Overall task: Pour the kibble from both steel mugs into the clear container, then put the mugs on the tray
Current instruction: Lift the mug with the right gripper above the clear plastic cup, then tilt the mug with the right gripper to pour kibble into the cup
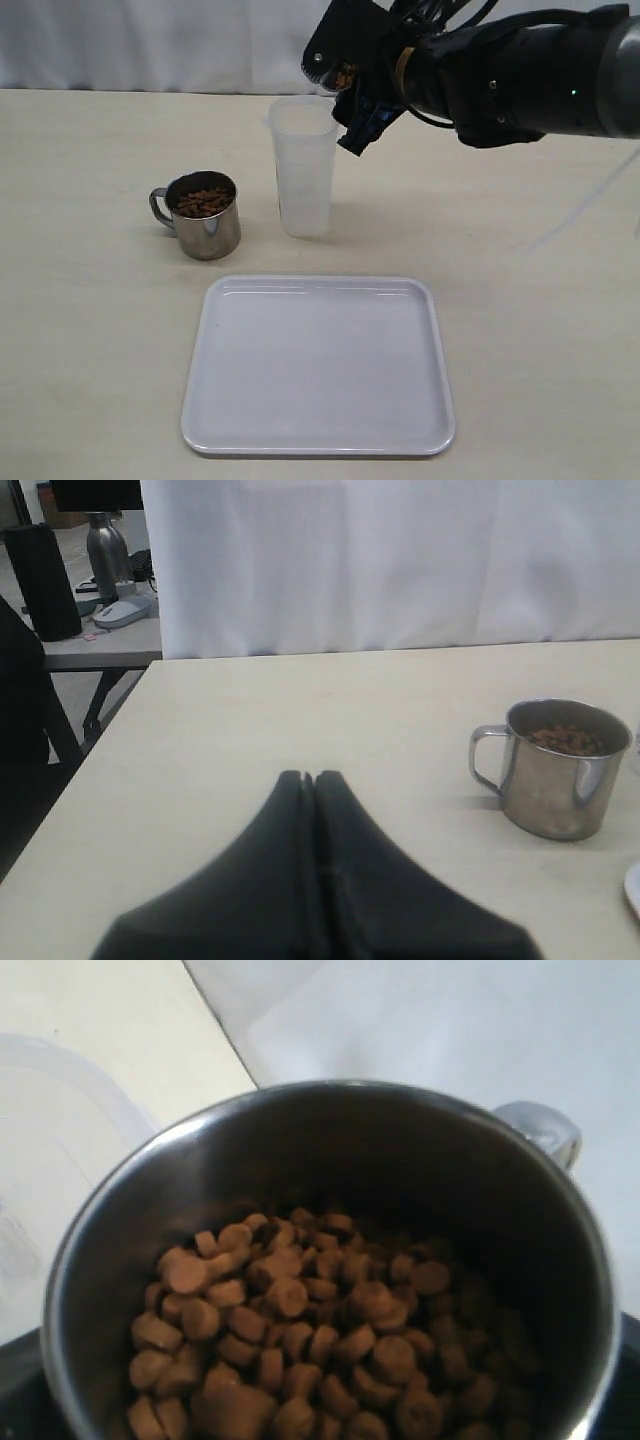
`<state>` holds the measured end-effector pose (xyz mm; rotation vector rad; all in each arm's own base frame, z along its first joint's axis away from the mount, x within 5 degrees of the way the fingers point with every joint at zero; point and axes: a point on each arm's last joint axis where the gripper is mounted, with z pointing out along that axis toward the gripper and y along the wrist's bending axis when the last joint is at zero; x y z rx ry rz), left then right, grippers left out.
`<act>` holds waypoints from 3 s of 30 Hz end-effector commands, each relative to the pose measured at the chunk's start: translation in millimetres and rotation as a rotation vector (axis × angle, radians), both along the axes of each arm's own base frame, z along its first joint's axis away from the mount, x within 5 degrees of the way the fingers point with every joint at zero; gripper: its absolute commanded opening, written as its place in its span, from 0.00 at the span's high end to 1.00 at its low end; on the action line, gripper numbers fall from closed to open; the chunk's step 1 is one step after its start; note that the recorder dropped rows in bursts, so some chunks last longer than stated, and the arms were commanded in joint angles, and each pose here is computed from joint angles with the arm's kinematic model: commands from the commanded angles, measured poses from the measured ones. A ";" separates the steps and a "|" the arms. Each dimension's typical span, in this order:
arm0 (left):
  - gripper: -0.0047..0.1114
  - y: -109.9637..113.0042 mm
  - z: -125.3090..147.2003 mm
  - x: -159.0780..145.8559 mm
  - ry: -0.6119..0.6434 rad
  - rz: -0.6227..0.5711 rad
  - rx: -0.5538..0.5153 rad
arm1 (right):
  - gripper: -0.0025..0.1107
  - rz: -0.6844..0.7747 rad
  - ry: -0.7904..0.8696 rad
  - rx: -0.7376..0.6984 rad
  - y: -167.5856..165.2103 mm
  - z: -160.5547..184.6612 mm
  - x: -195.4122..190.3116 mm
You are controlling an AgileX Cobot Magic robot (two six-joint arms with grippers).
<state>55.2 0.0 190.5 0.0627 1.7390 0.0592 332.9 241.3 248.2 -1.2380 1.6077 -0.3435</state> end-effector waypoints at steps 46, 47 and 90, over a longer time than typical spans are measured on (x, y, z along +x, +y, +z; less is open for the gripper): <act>0.96 0.0 -0.1 0.1 -0.005 0.000 -0.003 | 0.94 0.209 -0.179 -0.345 13.7 5.8 11.5; 0.96 0.0 -0.1 0.1 -0.005 0.000 -0.003 | 0.94 0.214 -0.179 -0.346 14.0 5.7 11.3; 0.96 0.0 0.0 0.1 -0.007 0.000 -0.003 | 0.94 0.284 -0.270 -0.543 20.8 3.0 22.8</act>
